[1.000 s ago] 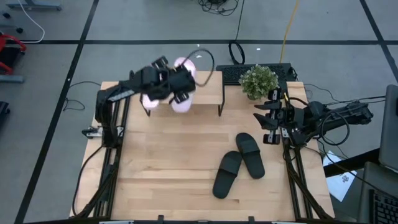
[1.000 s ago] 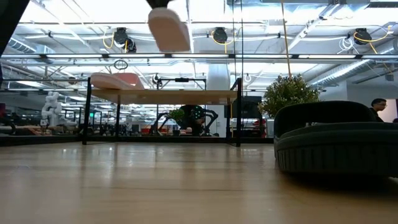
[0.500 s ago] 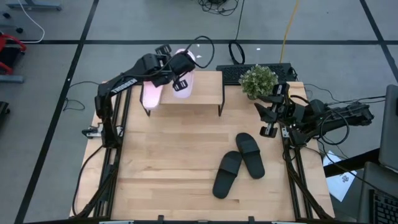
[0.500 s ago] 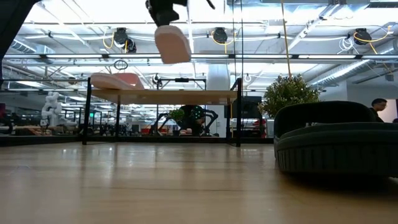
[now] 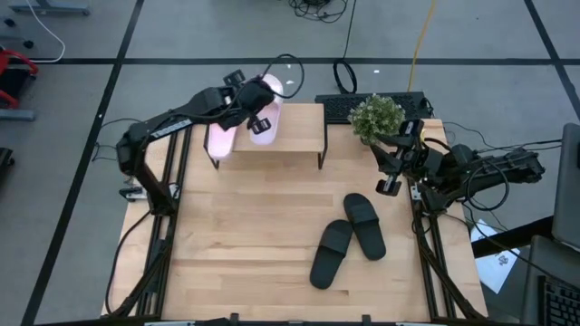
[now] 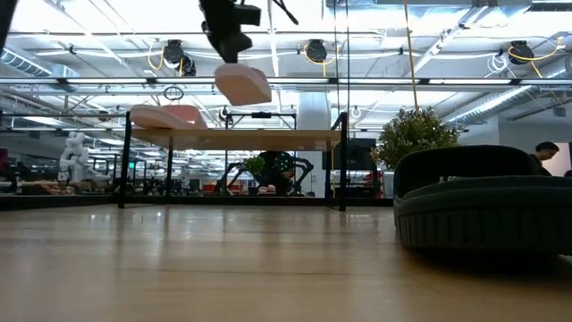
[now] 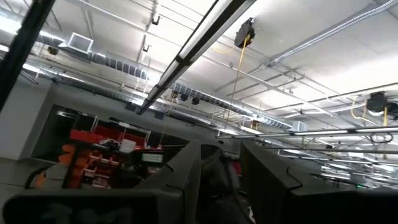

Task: Pick and place slides into the shelf
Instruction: Put the pink slipper on the shelf

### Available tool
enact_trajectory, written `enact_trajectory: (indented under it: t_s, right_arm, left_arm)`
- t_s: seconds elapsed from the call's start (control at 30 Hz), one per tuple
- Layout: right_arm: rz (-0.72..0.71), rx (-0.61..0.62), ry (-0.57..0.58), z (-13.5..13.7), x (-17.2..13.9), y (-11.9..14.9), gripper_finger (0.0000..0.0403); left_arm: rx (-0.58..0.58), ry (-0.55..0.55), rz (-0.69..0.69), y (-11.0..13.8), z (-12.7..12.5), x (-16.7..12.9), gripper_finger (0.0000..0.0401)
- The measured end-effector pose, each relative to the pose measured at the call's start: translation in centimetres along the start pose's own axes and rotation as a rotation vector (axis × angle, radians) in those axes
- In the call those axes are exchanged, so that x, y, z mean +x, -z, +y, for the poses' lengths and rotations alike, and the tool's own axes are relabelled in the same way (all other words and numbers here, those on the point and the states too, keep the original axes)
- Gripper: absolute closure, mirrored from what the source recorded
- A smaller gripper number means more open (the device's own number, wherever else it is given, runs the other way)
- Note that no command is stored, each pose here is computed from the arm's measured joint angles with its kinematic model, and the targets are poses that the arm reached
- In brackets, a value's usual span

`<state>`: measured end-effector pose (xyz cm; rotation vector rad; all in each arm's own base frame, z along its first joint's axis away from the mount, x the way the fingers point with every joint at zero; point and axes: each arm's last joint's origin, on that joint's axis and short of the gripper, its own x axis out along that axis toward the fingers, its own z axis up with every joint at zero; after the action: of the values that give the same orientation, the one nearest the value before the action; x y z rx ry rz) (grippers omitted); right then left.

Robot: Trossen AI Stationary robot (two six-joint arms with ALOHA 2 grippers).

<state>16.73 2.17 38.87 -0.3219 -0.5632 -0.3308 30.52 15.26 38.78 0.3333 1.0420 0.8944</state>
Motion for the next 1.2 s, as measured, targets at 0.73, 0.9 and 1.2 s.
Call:
enact_trajectory:
  t_s: [0.73,0.9,1.2]
  right_arm:
    - [-0.028,-0.029,0.018,-0.2,0.0,-0.3,0.0298]
    - [-0.027,-0.030,0.018,-0.2,0.0,-0.3,0.0298]
    - [-0.026,-0.030,0.018,-0.2,0.0,-0.3,0.0298]
  left_arm:
    - [-0.032,0.035,0.019,4.3,-1.0,1.9,0.0401]
    - [-0.035,0.032,0.019,4.6,-1.6,2.7,0.0401]
    - [-0.044,0.048,0.063,5.6,-1.6,4.0,0.0401]
